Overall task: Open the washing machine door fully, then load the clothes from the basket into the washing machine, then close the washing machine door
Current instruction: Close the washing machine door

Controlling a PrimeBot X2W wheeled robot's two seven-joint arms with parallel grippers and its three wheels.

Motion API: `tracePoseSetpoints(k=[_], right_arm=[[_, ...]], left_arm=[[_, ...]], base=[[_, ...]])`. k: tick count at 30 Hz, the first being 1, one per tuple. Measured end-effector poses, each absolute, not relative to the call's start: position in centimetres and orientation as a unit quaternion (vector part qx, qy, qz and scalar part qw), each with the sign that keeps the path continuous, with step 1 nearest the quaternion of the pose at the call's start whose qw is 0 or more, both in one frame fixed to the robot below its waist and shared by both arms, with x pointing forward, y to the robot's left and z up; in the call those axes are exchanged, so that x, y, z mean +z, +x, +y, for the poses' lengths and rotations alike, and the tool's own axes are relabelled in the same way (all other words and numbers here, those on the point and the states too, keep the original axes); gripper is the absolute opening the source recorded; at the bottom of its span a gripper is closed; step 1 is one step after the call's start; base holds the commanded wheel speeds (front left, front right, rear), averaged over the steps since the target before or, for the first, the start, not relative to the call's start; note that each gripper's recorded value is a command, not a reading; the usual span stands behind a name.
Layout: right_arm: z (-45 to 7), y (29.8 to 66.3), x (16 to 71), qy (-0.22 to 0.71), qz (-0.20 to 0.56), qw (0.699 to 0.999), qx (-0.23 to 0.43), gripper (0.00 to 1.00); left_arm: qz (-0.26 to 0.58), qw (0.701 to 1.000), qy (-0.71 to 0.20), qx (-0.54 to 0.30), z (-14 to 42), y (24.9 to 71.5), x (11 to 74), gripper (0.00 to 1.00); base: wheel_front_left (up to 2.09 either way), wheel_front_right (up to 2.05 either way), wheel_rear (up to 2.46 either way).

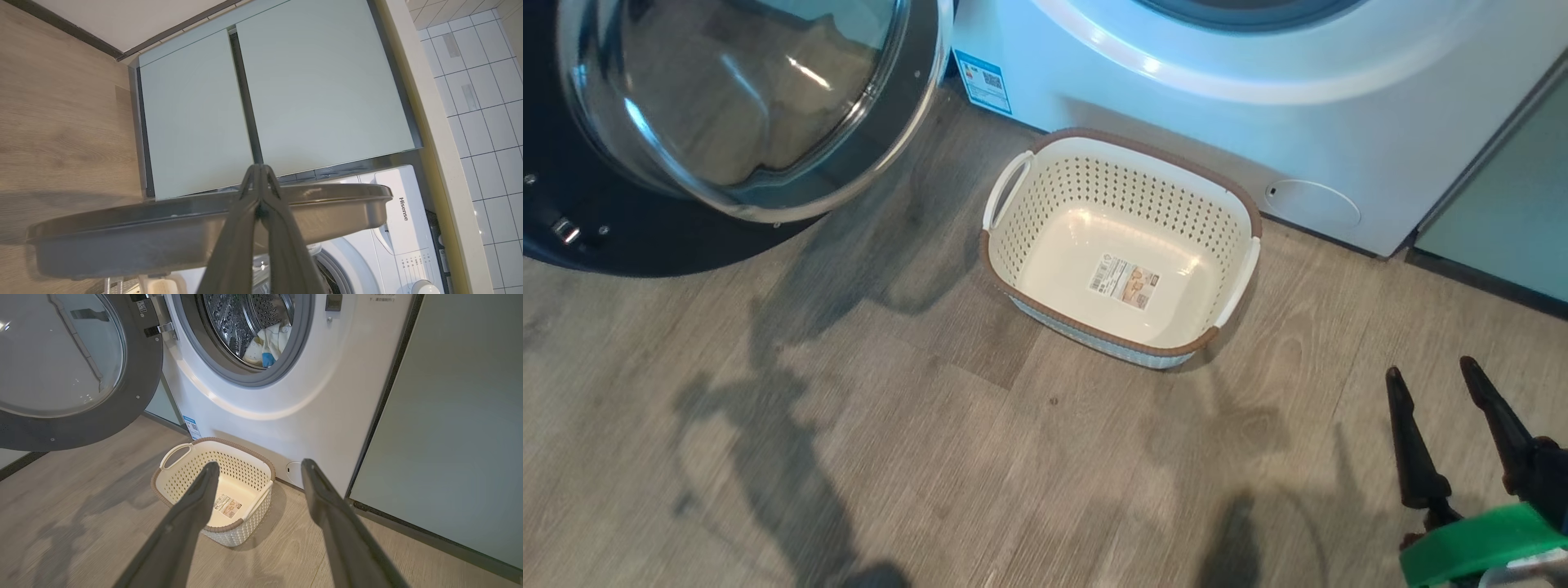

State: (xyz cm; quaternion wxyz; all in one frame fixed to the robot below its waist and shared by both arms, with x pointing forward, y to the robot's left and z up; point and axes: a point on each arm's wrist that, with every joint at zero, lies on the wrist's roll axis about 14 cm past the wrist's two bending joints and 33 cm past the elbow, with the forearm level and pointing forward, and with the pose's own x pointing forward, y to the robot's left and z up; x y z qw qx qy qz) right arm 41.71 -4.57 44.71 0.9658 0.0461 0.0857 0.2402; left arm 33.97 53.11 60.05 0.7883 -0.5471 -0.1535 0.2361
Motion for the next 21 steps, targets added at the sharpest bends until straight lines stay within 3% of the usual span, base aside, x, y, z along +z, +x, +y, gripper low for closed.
tracePoseSetpoints(k=[21], right_arm=[[-4.7,42.4,44.2,0.048,0.091,0.966,0.237,1.00]], left_arm=[[-0.122,0.795,-0.544,0.239,52.3,35.4,58.3,0.00]], base=[[0.00,0.00,0.00]])
